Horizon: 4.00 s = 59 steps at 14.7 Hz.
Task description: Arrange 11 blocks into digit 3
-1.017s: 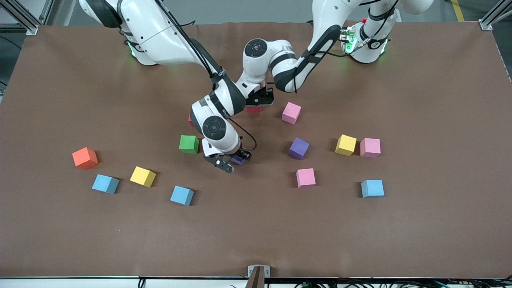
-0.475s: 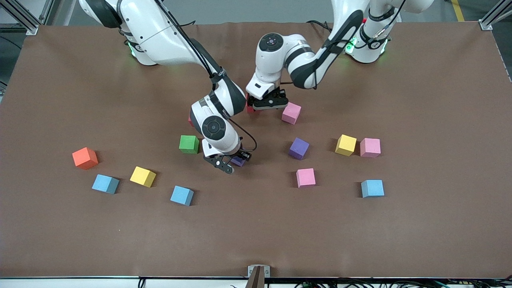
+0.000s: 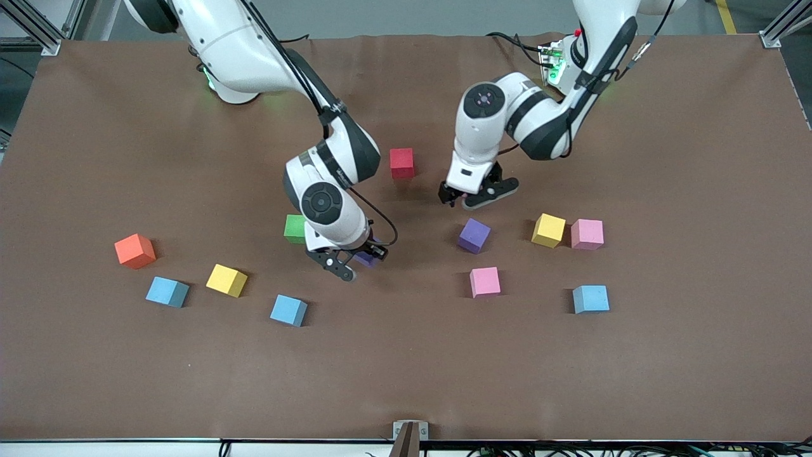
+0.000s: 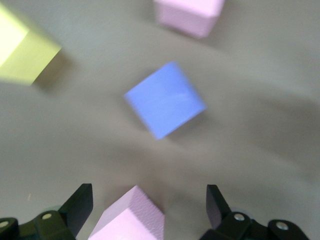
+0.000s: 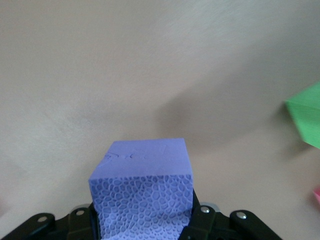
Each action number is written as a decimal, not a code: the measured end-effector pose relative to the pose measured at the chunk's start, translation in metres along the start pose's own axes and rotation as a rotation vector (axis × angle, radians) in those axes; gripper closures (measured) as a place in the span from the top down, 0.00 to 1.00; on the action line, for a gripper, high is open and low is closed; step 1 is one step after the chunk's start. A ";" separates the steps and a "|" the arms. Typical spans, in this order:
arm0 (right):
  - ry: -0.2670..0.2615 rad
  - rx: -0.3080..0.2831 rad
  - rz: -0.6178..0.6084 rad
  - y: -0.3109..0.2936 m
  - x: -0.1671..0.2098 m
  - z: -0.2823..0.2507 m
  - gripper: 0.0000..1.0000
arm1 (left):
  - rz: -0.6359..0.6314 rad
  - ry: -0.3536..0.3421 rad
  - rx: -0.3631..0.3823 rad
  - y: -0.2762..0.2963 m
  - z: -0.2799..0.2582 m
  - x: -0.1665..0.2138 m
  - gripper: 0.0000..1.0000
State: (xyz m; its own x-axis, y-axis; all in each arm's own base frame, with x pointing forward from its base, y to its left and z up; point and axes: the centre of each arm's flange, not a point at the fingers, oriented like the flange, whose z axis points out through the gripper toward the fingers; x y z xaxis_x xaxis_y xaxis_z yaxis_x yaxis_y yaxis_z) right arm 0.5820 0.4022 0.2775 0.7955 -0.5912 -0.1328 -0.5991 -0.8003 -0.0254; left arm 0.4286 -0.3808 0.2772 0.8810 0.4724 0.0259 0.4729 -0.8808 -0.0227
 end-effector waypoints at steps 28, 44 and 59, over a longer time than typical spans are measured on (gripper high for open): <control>-0.196 -0.082 0.512 0.044 -0.042 -0.046 0.59 | -0.616 -0.081 0.082 -0.032 0.075 -0.062 0.77; -0.114 -0.043 0.578 0.120 -0.101 0.034 0.59 | -0.967 -0.114 0.046 -0.014 0.059 -0.108 0.55; -0.116 -0.057 0.724 0.129 -0.082 0.016 0.59 | -1.096 -0.151 0.035 0.003 0.060 -0.157 0.55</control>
State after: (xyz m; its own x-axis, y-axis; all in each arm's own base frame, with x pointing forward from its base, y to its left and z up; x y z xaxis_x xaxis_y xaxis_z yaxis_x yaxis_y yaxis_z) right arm 0.4381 0.3493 0.2690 0.1853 -0.9620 -0.2007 -0.9627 -0.2187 0.1593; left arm 0.2926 -0.4558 0.2135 -0.0241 0.9970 -0.0730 0.9958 0.0175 -0.0901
